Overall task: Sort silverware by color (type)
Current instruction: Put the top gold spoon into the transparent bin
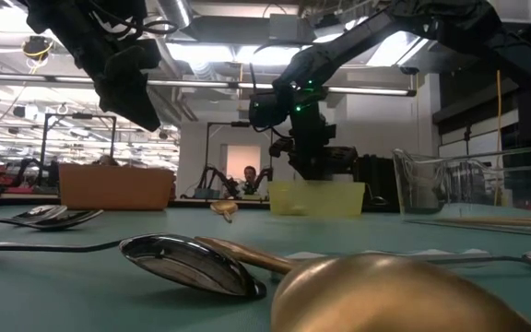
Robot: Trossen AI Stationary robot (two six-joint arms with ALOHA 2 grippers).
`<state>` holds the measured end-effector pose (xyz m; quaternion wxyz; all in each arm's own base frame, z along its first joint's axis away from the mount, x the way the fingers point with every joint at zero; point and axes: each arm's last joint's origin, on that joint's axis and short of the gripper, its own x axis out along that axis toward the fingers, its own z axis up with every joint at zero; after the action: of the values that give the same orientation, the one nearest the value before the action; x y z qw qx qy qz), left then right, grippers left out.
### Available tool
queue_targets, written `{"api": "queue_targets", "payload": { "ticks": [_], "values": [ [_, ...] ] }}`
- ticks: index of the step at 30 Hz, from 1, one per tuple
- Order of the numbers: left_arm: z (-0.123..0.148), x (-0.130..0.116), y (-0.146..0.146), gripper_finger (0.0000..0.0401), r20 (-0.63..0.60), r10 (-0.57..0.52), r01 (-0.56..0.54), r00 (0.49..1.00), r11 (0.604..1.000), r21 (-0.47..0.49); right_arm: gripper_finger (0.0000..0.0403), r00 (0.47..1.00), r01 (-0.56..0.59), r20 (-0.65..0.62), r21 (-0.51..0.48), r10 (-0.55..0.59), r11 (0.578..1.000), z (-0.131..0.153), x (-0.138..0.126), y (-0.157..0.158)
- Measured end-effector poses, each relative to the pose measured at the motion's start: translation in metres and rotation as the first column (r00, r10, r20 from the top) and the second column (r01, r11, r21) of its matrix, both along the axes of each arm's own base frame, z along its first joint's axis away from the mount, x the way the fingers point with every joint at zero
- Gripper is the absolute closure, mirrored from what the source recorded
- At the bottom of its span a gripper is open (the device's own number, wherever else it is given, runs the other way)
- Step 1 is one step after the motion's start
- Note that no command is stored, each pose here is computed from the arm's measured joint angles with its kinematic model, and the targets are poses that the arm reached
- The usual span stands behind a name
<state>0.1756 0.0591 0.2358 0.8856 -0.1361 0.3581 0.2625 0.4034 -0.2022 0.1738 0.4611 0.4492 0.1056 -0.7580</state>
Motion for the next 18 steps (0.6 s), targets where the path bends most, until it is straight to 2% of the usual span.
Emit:
{"api": "queue_targets", "payload": {
  "ticks": [12,18],
  "values": [
    [0.000,0.000,0.000,0.0291,0.000,0.000,0.000,1.000,1.000,0.000,0.0324,0.999,-0.004,0.032,-0.049,0.005,0.999,0.020,0.006,-0.004],
    [0.000,0.000,0.000,0.0291,0.000,0.000,0.000,1.000,1.000,0.000,0.0324,0.995,-0.070,-0.071,-0.050,0.066,0.996,0.042,0.004,-0.003]
  ]
}}
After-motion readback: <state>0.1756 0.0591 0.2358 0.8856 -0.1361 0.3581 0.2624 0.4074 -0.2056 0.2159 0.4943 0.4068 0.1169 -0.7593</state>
